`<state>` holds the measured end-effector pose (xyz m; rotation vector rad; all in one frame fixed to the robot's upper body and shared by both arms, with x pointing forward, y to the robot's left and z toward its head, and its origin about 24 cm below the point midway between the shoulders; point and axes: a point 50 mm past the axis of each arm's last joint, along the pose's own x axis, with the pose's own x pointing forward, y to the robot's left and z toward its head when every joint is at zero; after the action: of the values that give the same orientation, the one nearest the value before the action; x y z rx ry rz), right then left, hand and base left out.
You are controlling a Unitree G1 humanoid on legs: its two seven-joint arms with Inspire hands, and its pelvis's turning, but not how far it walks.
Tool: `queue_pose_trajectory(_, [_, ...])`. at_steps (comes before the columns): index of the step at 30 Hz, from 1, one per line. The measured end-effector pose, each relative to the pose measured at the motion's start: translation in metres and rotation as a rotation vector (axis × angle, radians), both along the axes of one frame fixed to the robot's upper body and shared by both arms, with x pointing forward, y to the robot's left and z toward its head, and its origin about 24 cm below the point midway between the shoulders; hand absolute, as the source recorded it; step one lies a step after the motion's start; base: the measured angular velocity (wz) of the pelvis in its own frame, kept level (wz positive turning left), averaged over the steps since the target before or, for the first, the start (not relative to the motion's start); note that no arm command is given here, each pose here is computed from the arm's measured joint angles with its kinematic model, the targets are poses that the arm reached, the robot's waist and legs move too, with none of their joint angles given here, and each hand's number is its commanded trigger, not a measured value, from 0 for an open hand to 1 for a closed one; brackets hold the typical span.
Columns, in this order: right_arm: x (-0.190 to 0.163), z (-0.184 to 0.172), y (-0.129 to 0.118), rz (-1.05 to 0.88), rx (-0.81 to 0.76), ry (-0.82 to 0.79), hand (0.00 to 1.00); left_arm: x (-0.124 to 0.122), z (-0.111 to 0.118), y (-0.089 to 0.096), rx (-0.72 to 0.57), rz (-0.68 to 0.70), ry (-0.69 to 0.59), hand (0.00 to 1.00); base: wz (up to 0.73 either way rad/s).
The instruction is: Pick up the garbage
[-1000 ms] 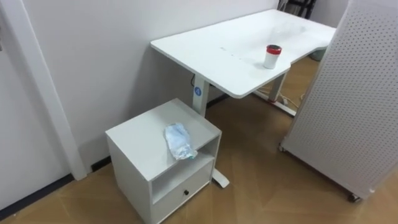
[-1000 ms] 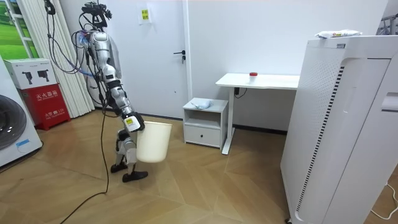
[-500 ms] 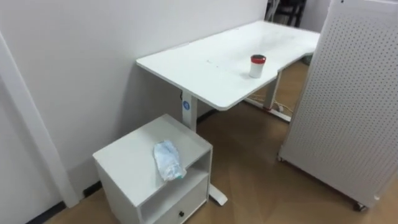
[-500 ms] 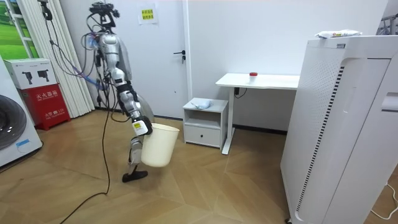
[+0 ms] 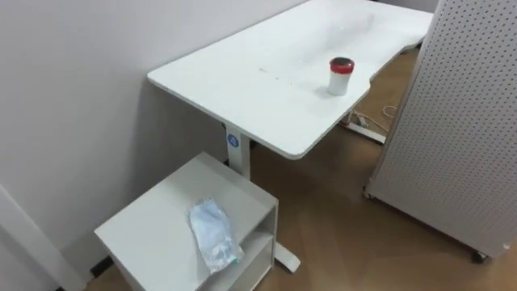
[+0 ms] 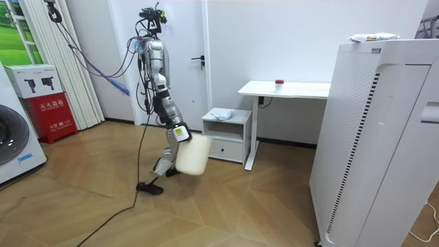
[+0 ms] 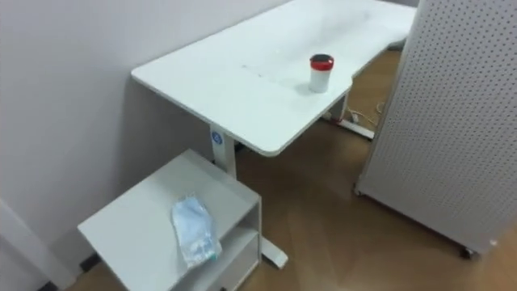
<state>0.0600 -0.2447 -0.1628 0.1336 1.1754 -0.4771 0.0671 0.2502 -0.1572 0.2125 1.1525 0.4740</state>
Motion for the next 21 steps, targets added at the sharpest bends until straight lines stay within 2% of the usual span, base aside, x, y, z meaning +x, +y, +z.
queue_pose_trajectory(1, [0.005,0.000,0.001,0.006,0.002,-0.009,1.00,0.007,0.001,-0.001,0.008,-0.010,-0.024,0.00,-0.09])
queue_pose_trajectory(3, [0.025,0.004,0.002,0.034,0.007,-0.068,1.00,0.036,0.007,-0.007,0.028,-0.058,-0.117,0.00,-0.04])
queue_pose_trajectory(6, [0.031,0.005,0.004,0.036,0.003,-0.098,1.00,0.069,0.016,-0.019,0.039,-0.129,-0.223,0.00,0.23])
queue_pose_trajectory(10, [0.041,0.006,0.009,0.049,0.006,-0.122,1.00,0.097,0.027,-0.027,0.050,-0.143,-0.316,0.00,0.32])
queue_pose_trajectory(14, [0.059,0.008,0.016,0.142,0.016,-0.149,1.00,0.132,0.045,-0.031,0.133,-0.228,-0.420,0.00,-0.04])
queue_pose_trajectory(21, [0.080,0.016,0.014,0.225,-0.016,-0.191,1.00,0.178,0.078,-0.034,0.249,-0.263,-0.579,0.00,-0.05])
